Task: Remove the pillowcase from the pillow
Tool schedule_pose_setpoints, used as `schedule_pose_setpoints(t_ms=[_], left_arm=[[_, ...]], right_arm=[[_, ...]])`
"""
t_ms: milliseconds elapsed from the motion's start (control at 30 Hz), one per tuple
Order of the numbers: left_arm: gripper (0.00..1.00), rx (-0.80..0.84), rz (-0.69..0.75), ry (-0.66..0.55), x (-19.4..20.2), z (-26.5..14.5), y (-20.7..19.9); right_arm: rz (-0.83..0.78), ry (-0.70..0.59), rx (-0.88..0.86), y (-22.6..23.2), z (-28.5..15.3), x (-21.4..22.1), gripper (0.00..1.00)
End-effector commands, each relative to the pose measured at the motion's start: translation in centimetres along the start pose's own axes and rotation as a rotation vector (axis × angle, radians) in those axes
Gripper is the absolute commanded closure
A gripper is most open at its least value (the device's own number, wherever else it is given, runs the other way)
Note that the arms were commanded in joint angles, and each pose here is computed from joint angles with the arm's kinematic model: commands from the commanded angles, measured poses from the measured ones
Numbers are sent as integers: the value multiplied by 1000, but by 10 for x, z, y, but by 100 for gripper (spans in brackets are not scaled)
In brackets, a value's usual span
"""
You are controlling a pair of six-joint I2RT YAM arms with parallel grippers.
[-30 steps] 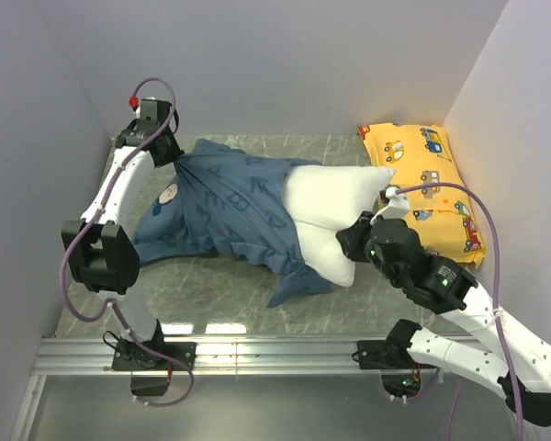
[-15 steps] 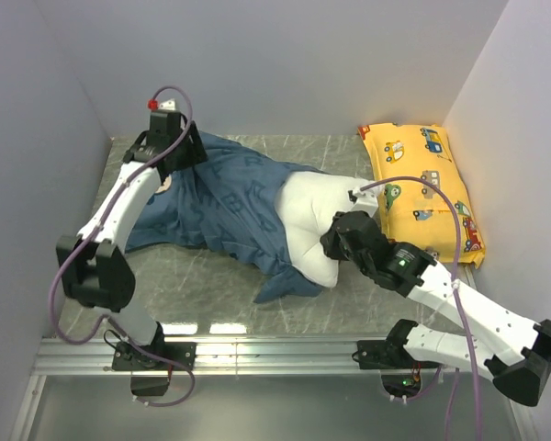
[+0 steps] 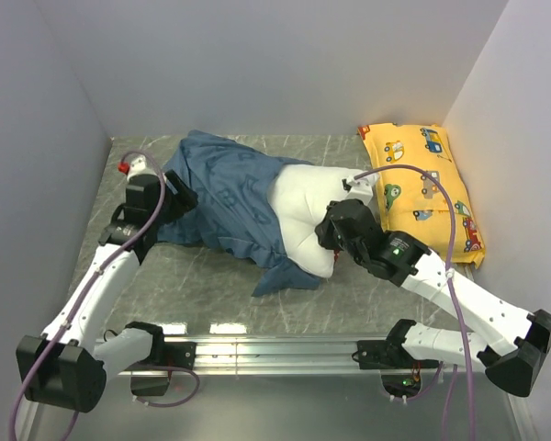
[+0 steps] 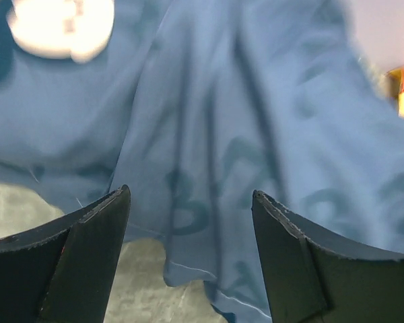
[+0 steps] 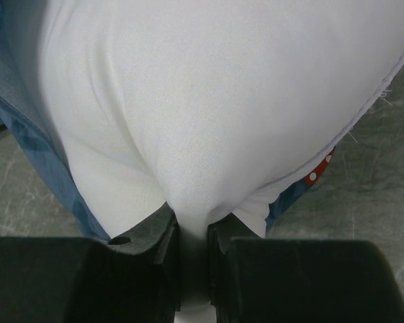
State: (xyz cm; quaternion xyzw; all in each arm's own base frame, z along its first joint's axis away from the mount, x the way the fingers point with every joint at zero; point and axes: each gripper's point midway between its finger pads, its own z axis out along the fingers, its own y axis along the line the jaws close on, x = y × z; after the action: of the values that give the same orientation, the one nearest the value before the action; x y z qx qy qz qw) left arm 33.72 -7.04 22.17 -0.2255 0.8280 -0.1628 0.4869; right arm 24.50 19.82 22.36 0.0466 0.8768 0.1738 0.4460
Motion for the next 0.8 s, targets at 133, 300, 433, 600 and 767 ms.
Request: schedule_pose_setpoints(t_ms=[133,300,433,600,767], left_arm=[[21,196,-146,-76,4,17,-27],[55,171,-196,-95,1,28,-13],[100,101,-209,-104,-7,36,5],[99,-57,-227,-167,-35,34,39],[100,-199,-287,-217,-71,38,78]], right_arm=[[37,-109,-62,20,-12,-40,100],[36,-118,-56,14,-19,-41,100],[37,-131,-51,10,-26,-44,100],[36,-167,-34,1,-42,-56,100],[48,-212,0,-16,-60,-76,100]])
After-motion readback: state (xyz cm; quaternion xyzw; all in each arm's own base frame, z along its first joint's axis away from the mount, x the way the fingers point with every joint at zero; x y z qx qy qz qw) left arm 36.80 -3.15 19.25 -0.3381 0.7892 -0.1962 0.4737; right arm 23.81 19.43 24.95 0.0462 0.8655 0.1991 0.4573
